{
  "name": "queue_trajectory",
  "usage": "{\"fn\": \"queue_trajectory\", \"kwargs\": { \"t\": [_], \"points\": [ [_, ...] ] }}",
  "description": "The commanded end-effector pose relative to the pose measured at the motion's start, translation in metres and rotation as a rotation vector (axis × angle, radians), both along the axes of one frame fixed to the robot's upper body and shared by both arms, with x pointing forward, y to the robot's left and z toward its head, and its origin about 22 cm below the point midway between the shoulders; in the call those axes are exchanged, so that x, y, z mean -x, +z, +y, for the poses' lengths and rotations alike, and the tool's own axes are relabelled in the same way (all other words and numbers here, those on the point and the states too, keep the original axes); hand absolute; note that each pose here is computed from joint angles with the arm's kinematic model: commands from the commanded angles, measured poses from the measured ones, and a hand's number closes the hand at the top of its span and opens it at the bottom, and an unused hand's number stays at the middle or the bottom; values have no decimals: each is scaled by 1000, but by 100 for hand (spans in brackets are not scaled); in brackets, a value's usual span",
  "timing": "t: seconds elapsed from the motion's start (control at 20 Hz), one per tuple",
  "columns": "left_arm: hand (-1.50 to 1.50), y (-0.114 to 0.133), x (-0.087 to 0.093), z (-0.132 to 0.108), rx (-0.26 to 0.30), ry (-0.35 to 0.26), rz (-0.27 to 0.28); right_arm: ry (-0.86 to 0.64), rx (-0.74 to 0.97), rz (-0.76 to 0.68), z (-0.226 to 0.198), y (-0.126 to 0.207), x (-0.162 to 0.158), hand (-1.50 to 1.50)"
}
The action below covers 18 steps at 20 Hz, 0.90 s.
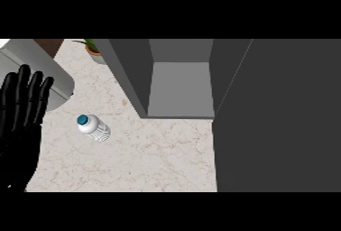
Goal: Pick up the bottled water, place it into the cabinet and close the cabinet
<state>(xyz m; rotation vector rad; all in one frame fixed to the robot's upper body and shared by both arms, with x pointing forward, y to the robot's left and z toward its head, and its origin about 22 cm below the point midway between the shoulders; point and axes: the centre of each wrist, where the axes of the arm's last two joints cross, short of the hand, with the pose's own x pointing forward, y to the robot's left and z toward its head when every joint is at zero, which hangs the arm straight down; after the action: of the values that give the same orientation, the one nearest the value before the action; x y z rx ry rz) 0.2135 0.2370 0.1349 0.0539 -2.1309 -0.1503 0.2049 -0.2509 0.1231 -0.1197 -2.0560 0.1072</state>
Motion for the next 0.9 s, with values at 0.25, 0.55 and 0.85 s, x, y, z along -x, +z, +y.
{"fn": "queue_trajectory", "kwargs": {
  "t": [0.25,0.55,0.85],
  "points": [
    [-150,-1,-9,77,-49,-320,19,58,-15,-41,12,10,29,-150],
    [-150,5,-1,88,231,-441,289,290,-92,82,20,13,53,-150],
    [-150,40,24,115,252,-438,326,301,-91,93,28,44,88,-150]
  ]
}}
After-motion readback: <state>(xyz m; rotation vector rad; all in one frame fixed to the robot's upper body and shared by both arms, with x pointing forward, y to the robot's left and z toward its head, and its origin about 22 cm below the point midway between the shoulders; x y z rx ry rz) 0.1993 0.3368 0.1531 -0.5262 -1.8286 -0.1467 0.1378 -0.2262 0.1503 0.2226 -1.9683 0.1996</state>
